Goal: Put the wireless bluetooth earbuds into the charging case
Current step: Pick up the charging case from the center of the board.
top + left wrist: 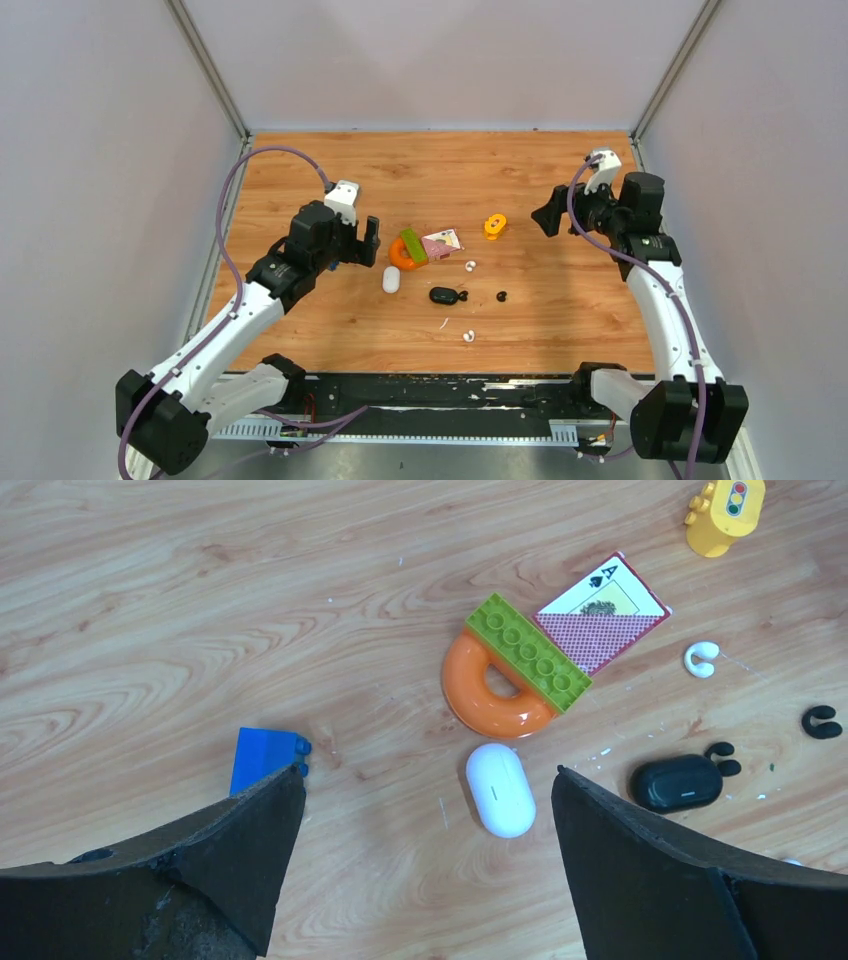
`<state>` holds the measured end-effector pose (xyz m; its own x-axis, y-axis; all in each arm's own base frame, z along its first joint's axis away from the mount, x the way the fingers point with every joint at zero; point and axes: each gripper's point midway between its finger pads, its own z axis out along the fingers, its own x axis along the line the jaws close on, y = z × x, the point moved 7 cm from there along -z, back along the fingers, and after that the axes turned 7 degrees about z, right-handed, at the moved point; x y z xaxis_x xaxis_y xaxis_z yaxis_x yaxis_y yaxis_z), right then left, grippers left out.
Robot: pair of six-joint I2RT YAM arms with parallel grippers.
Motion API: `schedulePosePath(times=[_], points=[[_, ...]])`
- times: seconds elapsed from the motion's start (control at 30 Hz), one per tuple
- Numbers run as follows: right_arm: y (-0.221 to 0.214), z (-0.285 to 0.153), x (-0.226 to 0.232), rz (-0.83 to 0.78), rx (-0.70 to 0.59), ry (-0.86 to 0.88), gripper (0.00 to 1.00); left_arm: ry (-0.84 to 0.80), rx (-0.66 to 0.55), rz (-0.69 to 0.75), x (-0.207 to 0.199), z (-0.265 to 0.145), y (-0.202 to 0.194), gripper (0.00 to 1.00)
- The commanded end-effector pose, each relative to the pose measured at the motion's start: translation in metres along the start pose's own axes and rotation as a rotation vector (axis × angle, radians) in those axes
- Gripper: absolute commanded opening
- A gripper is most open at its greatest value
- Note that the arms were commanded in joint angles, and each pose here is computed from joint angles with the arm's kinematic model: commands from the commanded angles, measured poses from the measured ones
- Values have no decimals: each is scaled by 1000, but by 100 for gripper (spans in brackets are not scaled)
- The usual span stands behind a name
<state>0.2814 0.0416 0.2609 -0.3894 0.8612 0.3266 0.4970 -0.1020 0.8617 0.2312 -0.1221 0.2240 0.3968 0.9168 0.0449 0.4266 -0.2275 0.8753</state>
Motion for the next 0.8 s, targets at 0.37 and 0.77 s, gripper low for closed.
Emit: schedulePosePath(times=[0.37, 0.77], points=[[-19, 29, 92, -471, 110, 427, 92, -207, -143, -26, -29, -8, 36, 100], [-102, 70, 130, -656, 307, 621, 75, 60, -39, 145, 1, -12, 21, 90]])
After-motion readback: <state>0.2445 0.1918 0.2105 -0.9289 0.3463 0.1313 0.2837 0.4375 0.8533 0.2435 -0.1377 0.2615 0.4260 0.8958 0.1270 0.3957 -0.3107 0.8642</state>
